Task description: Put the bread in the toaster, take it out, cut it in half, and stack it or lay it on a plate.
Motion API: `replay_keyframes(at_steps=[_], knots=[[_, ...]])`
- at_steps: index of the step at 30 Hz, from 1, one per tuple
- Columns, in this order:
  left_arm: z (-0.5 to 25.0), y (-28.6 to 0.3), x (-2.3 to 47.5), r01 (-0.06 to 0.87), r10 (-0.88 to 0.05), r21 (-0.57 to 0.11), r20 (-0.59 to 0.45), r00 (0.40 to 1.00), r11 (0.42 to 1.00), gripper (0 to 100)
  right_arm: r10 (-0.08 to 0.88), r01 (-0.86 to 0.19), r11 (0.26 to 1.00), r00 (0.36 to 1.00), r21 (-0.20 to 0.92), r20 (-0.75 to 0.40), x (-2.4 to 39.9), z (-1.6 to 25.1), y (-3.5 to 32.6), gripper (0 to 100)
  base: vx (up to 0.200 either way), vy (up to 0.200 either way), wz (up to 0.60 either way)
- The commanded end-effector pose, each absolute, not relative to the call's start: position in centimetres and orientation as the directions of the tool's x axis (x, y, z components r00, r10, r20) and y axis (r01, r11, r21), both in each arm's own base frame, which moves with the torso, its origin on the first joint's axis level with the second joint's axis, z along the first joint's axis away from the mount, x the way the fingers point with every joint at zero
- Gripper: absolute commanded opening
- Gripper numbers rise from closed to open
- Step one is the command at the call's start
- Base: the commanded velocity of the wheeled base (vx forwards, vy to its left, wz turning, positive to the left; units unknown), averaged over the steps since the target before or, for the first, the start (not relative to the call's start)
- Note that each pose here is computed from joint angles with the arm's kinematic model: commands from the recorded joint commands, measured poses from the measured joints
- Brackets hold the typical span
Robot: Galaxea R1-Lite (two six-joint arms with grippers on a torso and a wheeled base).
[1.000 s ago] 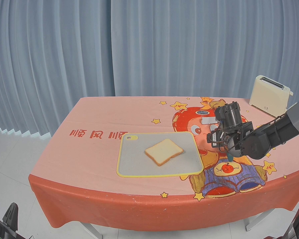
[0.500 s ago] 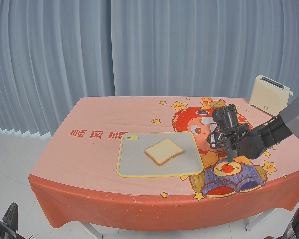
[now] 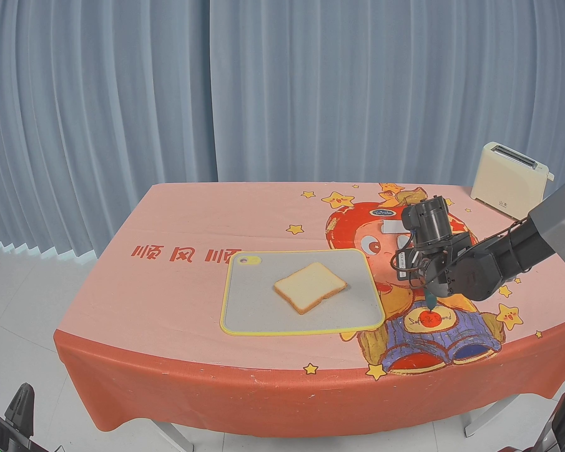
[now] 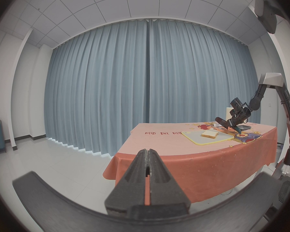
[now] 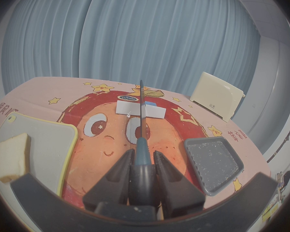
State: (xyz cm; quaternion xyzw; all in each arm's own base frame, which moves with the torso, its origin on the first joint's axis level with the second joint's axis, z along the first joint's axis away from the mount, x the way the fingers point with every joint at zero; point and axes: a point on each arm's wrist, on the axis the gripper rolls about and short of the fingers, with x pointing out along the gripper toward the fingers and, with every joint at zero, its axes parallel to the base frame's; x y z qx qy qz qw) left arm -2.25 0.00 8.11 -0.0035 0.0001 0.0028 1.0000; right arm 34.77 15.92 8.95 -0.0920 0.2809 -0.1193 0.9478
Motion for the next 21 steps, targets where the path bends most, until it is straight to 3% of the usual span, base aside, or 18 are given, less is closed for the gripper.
replay_keyframes(at_steps=[1,15,21], knots=[[7.6,0.0,-2.1,-0.006,0.006,-0.008,-0.018,1.000,1.000,0,-0.271,0.181,0.958,0.828,-0.223,-0.491,34.5,10.1,15.8,0,0.000,0.000,0.00],[7.6,0.0,-2.1,-0.006,0.006,-0.008,-0.018,1.000,1.000,0,-0.236,0.187,0.970,0.871,-0.152,-0.432,32.6,14.4,15.0,0,0.000,0.000,0.00],[7.6,0.0,-2.1,-0.006,0.006,-0.006,-0.018,1.000,1.000,0,-0.159,0.130,0.987,0.890,-0.097,-0.426,31.0,16.0,14.6,0,0.000,0.000,0.00]])
